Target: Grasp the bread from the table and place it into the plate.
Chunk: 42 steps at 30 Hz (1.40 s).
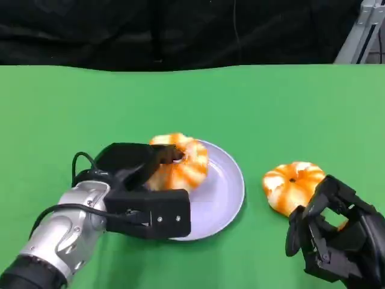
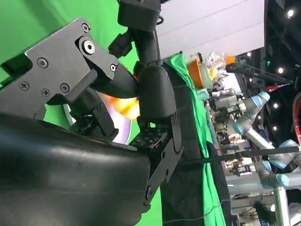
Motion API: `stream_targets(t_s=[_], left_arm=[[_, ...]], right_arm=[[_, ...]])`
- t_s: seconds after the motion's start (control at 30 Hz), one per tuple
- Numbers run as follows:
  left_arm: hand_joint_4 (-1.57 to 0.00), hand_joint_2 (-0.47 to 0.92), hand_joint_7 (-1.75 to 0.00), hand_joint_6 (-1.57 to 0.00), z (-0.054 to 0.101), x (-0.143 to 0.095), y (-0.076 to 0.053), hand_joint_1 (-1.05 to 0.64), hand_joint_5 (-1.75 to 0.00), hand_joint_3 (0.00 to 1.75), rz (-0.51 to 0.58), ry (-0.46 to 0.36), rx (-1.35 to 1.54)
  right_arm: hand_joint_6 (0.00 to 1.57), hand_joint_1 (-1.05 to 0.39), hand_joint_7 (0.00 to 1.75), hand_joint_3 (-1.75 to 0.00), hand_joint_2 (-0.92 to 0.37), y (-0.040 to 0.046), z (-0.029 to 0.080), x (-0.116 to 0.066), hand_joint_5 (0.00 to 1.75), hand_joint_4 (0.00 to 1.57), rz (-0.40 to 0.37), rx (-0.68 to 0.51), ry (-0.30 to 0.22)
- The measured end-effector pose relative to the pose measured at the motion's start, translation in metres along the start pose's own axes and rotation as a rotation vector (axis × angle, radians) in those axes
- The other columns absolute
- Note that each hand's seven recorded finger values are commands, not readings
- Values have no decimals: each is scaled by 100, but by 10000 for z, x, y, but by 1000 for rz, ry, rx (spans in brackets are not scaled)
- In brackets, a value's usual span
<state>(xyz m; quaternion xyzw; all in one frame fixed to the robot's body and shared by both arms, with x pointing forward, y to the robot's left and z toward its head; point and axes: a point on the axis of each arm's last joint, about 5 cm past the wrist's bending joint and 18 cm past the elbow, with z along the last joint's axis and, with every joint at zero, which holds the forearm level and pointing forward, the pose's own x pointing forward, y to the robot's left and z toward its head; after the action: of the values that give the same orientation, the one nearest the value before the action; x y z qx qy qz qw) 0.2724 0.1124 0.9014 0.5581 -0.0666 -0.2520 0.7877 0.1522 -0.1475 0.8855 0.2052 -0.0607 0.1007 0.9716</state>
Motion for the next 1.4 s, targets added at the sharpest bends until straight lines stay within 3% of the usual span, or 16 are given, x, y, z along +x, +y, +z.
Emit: stream_targets(t_s=[0.47,0.73,1.0,1.23,1.4], left_arm=[[0,92,-1,-16,-46,-37,59,-105,0,57,-88,-24,-104],[-28,92,-5,-40,-85,-70,135,-97,-8,55,-104,-15,-245],[-18,92,-1,-27,-108,-100,227,-105,0,60,-165,-51,-385],[-16,92,-9,-56,-90,-148,493,-105,-1,69,-263,-77,-411],[-25,92,-9,-85,-25,-161,666,-105,-3,75,-225,-89,-316]], right_arm=[[69,-15,165,-131,-43,4,0,0,175,87,-4,-2,0],[68,-15,166,-130,-43,-3,12,-3,175,87,-4,-6,-3],[67,-16,167,-131,-44,2,15,-1,175,87,-2,-7,-5],[68,-16,166,-130,-44,1,17,1,175,88,-2,-6,-7],[68,-15,164,-129,-45,0,18,8,175,88,-1,-4,-8]])
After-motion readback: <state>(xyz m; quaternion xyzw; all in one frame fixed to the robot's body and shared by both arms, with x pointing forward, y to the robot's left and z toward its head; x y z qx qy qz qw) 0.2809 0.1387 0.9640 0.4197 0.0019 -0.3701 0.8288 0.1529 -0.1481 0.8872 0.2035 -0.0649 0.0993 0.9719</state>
